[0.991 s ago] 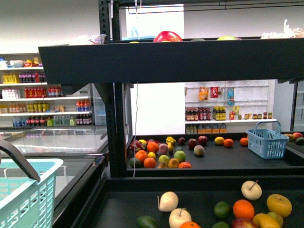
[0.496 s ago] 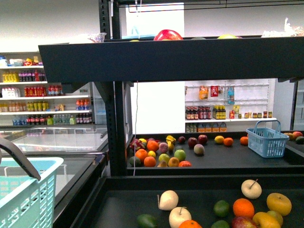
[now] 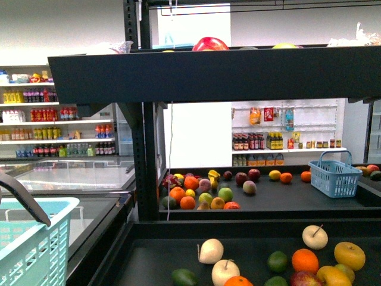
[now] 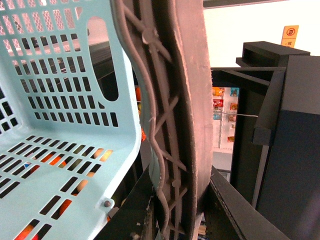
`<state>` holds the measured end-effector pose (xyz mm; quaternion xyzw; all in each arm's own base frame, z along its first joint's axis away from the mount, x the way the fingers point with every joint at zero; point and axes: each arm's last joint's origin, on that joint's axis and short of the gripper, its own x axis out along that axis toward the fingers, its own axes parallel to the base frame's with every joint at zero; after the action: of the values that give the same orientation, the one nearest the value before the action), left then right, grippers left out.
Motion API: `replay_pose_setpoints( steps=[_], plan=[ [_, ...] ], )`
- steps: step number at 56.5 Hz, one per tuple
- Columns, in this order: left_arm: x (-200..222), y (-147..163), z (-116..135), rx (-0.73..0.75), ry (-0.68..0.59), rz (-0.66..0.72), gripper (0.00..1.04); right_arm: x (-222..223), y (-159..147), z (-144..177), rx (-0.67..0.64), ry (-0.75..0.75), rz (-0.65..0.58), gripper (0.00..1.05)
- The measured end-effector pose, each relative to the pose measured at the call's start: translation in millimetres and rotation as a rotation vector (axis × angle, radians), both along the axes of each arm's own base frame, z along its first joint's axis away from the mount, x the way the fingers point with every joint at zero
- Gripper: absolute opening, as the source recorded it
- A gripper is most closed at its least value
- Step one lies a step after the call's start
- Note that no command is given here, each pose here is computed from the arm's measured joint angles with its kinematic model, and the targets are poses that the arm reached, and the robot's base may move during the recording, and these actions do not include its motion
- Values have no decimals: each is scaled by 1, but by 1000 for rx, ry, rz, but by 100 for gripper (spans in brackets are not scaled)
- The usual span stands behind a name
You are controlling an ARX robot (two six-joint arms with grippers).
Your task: Pick lemon from shelf
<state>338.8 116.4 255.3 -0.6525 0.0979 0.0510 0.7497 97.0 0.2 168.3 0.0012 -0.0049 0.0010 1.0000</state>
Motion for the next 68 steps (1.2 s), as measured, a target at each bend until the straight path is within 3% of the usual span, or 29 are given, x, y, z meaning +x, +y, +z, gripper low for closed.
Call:
replay_pose_setpoints(
  steps=[10, 19, 29, 40, 51, 68],
  plan=[
    [-6, -2, 6, 32, 29, -9, 21, 0, 0, 0, 0, 0, 0, 97],
    [-16, -16, 16, 110, 49, -96, 20, 0, 0, 0, 0, 0, 0, 97],
    [-30, -46, 32, 297, 31, -306, 20, 0, 0, 0, 0, 0, 0, 97],
    [-39, -89, 46, 396, -70, -567, 18, 0, 0, 0, 0, 0, 0, 97],
    [-34, -134, 41, 427, -132, -716, 16, 0, 0, 0, 0, 0, 0, 97],
    [-4, -213, 13, 386, -161, -877, 12, 0, 0, 0, 0, 0, 0, 97]
  ],
)
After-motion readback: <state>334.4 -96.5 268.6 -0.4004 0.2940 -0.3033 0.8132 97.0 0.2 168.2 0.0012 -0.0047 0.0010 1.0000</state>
